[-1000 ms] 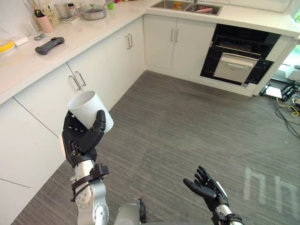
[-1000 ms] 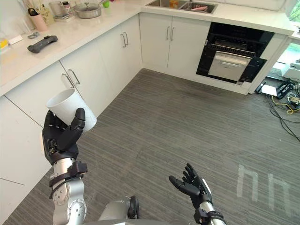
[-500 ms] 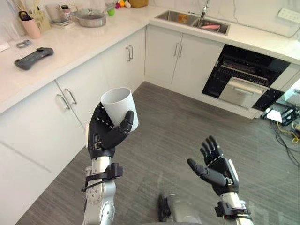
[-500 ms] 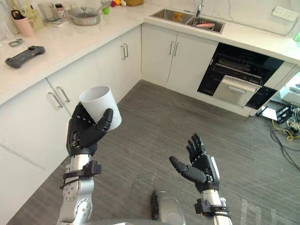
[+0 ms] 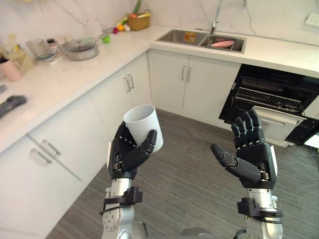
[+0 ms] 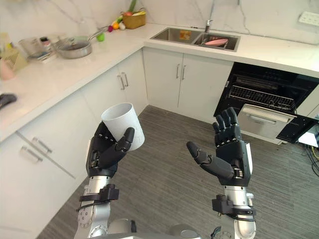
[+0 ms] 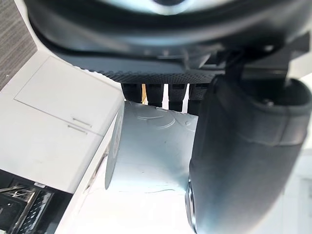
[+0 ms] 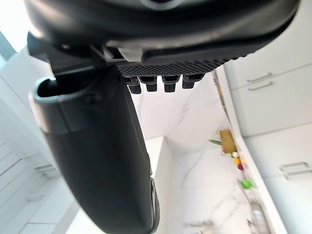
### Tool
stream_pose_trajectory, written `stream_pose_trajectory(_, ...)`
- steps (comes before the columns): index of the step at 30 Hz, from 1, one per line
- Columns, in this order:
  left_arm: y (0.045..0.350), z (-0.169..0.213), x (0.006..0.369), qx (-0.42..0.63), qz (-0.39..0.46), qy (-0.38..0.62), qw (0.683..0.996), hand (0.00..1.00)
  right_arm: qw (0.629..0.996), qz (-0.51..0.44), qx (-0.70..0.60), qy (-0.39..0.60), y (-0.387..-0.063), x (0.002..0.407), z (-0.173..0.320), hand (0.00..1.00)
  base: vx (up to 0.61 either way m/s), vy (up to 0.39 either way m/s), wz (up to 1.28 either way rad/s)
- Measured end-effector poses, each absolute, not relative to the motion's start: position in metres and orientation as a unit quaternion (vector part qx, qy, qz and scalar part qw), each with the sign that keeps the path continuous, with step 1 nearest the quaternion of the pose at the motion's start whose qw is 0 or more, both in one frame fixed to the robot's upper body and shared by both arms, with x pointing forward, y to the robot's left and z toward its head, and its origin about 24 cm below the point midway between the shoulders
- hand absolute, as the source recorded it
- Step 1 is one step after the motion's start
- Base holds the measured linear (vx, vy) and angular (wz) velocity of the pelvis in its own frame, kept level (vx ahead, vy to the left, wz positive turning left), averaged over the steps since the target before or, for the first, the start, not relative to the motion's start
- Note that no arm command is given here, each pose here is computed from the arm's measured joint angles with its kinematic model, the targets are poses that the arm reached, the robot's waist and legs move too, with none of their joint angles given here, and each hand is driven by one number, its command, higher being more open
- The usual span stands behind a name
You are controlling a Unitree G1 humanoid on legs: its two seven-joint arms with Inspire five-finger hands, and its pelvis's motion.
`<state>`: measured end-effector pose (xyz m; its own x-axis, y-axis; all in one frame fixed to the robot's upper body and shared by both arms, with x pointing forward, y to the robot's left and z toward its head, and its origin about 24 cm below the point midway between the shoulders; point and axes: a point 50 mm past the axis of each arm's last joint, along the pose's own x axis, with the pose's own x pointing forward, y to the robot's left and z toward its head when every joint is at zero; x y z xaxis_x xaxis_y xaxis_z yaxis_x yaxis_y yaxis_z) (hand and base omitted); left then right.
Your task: Walk over to the sink, pick up the cup, carry it to the dishwasher, place the cup inside the dishwasher, then close the dishwasher door
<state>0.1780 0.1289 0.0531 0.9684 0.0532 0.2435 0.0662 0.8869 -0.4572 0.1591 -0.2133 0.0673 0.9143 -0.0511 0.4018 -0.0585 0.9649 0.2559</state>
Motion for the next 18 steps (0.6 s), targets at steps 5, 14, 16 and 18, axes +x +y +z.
stream_pose_trajectory(5, 0.132, 0.050, 0.176, -0.236, 0.022, -0.115, 0.965, 0.00, 0.956, 0.034, 0.138, -0.256, -0.214, 0.173, 0.085, 1.00, 0.55, 0.155, -1.11)
stream_pose_trajectory(14, 0.144, 0.060, 0.188, -0.179, 0.014, -0.147, 0.973, 0.00, 0.959, 0.010, 0.173, -0.224, -0.199, 0.185, 0.069, 1.00, 0.46, 0.124, -0.50)
stream_pose_trajectory(16, 0.140, 0.067, 0.193, -0.171, 0.021, -0.170, 0.970, 0.00, 0.962, 0.004, 0.166, -0.217, -0.202, 0.183, 0.067, 1.00, 0.47, 0.145, -0.38)
stream_pose_trajectory(18, 0.139, 0.074, 0.199, -0.167, 0.010, -0.185, 0.968, 0.00, 0.962, -0.002, 0.166, -0.217, -0.203, 0.181, 0.067, 1.00, 0.46, 0.079, -0.08)
